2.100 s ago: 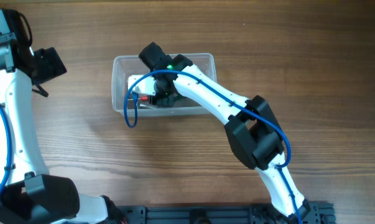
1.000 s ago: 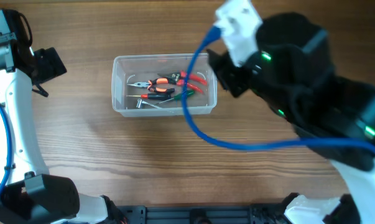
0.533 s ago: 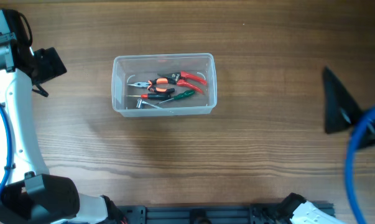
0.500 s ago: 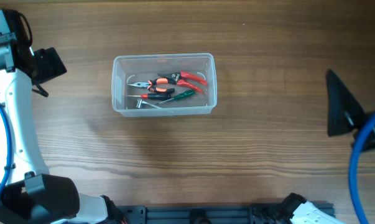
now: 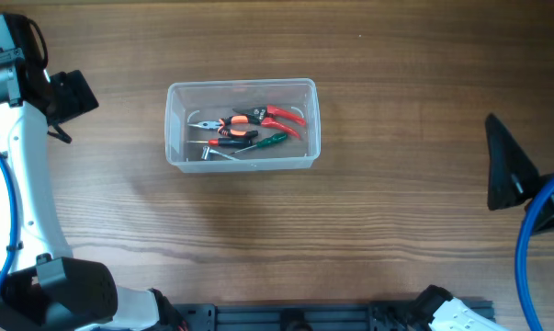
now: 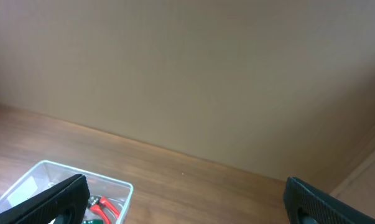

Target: Pack container

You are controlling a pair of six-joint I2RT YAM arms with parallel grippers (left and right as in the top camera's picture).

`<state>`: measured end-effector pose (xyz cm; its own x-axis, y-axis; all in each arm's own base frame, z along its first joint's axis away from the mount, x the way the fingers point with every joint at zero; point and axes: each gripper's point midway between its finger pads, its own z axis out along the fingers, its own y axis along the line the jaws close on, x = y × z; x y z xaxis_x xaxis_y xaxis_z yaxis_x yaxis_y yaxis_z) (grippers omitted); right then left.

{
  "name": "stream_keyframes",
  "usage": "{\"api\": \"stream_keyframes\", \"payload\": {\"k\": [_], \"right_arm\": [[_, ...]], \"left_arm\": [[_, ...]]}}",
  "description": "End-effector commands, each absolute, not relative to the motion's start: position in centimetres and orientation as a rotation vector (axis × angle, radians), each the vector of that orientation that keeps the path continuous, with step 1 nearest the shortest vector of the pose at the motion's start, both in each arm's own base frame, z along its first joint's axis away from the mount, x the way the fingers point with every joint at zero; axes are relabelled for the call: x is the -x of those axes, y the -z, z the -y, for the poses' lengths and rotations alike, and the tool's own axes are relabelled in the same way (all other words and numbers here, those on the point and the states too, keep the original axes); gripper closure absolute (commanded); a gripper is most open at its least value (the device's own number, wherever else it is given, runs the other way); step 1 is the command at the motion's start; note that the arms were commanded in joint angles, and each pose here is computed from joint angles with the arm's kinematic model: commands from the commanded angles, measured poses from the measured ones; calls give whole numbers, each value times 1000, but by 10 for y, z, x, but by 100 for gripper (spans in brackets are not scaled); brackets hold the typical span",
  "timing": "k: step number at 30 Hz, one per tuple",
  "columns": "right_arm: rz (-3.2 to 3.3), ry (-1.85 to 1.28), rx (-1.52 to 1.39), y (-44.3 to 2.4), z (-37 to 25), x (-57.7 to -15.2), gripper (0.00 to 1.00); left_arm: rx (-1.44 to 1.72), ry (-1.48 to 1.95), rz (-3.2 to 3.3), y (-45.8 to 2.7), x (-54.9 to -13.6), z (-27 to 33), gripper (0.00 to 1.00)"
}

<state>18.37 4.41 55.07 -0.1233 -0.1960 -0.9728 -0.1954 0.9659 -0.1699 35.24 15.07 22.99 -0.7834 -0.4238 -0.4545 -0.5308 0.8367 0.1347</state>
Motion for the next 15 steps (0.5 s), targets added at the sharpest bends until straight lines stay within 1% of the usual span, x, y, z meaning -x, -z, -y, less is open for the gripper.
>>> {"api": "stream_keyframes", "payload": {"k": [1,6,10,12,15], "right_arm": [[-1704,29,282,-551,-39,-184,0],[-1707,31,284,-550,-39,-184,0],[-1730,-4,259,-542,-25,-167,0],[-1753,-57,183,-533,-13,-152,0],[-1745,-81,-34,-523,17,-129,0]], "left_arm": [[714,-367,-2604,-229,-352,-153,0],[715,-367,-2604,-229,-352,-153,0],[714,-366,-2604,-229,-352,-153,0],[714,-366,-2604,-229,-352,-153,0],[715,-367,-2604,-229,-352,-153,0]]}}
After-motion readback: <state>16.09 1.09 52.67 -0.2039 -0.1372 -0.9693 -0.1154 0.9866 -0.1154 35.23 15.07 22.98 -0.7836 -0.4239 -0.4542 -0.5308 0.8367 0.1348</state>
